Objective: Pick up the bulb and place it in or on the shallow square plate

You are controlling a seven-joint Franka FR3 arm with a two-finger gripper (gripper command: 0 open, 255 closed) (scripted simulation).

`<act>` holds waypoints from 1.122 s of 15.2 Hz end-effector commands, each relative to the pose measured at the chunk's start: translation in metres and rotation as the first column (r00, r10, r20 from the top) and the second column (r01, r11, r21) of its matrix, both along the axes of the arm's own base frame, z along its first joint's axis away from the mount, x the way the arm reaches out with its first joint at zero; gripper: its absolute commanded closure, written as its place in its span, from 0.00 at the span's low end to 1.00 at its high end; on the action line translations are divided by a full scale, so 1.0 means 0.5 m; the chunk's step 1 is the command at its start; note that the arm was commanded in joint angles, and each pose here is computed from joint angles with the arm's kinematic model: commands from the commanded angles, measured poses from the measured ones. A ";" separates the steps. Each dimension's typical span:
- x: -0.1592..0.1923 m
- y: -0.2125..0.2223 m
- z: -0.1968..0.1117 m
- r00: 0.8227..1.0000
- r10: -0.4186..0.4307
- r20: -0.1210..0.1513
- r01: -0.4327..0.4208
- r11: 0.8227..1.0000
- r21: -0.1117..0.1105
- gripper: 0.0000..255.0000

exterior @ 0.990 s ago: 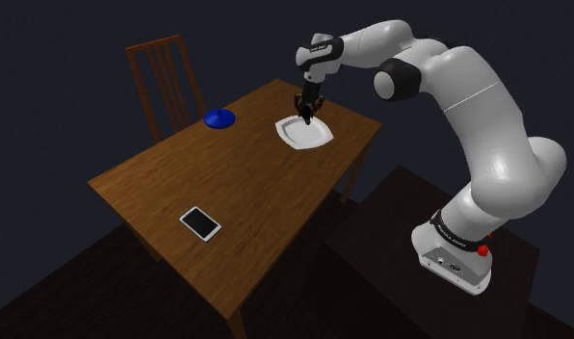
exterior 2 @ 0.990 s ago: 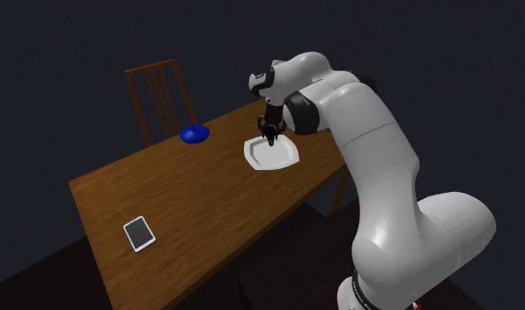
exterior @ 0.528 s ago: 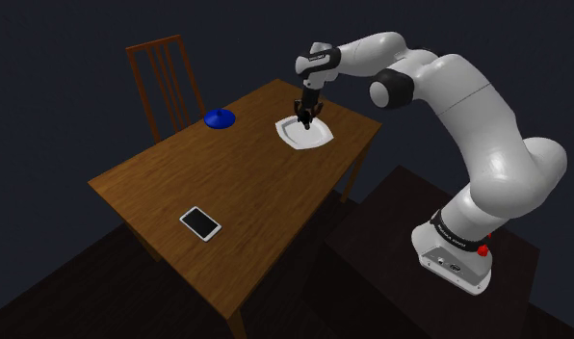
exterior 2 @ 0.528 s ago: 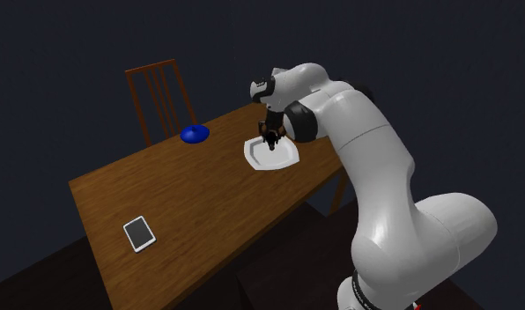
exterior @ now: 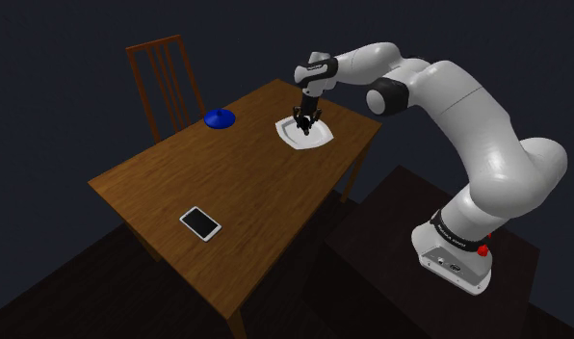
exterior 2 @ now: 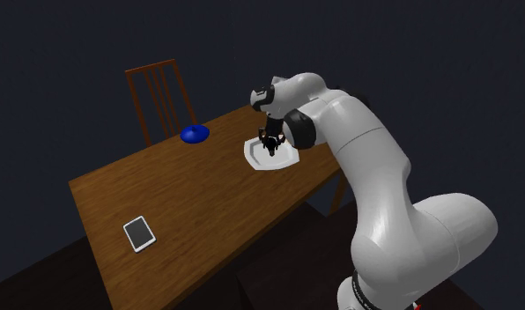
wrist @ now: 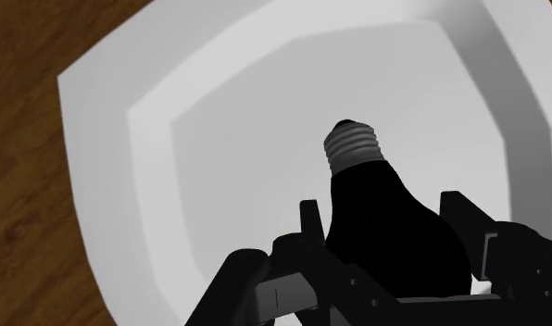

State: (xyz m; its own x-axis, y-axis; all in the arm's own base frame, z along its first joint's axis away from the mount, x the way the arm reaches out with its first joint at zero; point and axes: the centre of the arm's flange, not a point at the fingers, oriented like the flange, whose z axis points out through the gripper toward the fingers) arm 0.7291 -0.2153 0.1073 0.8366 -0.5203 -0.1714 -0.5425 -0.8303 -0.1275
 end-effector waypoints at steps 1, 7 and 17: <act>0.000 0.000 -0.002 1.000 0.000 0.001 0.000 1.000 0.000 1.00; 0.000 0.000 -0.002 1.000 0.000 0.001 0.000 1.000 0.000 0.00; 0.008 -0.020 0.096 1.000 0.000 0.001 0.000 1.000 0.000 0.00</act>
